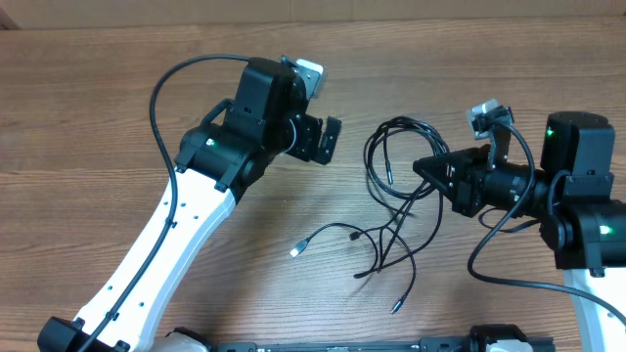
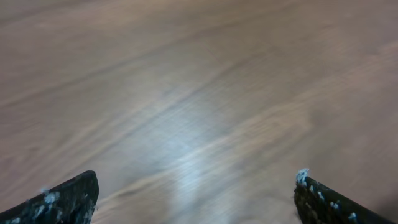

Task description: Untangle cables

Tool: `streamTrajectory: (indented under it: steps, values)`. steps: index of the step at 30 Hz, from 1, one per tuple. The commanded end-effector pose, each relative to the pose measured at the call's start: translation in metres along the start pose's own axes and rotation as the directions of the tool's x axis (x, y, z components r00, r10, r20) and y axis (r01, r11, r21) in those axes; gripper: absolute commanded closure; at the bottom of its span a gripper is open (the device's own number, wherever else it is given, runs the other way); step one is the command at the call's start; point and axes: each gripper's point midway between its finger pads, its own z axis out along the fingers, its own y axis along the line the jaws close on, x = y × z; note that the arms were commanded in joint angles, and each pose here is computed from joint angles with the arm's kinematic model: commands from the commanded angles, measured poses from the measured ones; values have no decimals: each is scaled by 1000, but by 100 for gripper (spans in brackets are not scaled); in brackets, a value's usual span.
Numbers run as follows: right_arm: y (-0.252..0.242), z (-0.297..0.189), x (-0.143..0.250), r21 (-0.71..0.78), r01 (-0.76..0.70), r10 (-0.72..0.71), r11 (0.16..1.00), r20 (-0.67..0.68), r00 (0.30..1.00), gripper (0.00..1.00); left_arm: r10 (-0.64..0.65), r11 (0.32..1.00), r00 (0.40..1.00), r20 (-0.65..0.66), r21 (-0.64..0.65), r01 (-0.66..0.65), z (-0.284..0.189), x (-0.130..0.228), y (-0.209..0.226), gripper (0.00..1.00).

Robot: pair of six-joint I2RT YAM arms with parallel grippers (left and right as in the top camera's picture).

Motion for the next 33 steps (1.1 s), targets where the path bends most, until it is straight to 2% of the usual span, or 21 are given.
streamTrajectory:
  steps: [1, 5, 11, 18, 23, 25, 27, 30, 33]
  values:
    - [-12, -5, -8, 91, -94, 90, 991, 43, 995, 96, -16, 977, 999, -29, 210, 22, -6, 3, -35, 0]
    - [-23, -6, -11, 141, -172, 164, 975, 69, 984, 96, -22, 947, 999, -48, 320, 36, -12, 5, -54, 0]
    - [-26, -2, -14, 133, -239, 229, 962, 80, 970, 96, -207, 893, 972, -112, 384, 234, -17, 0, -68, 0]
    - [-2, 1, -21, -11, -253, 253, 968, 63, 965, 96, -183, 829, 982, -55, 528, 184, -29, -21, -91, 0]
    - [-2, 0, -21, -16, -253, 253, 967, 65, 965, 96, -181, 802, 982, -59, 569, 182, -34, -23, -99, 0]
    - [-2, 0, -21, -16, -253, 253, 967, 65, 965, 96, -179, 795, 982, -59, 579, 180, -35, -24, -102, 11]
    - [-1, 1, -21, -20, -253, 253, 967, 63, 965, 96, -166, 783, 985, -50, 600, 163, -37, -25, -108, 16]
    - [5, 0, -21, -53, -250, 253, 967, 52, 966, 96, -129, 767, 992, -12, 633, 107, -39, -30, -126, 24]
    - [9, 0, -21, -76, -248, 252, 966, 44, 967, 96, -109, 758, 994, 4, 648, 80, -40, -30, -137, 27]
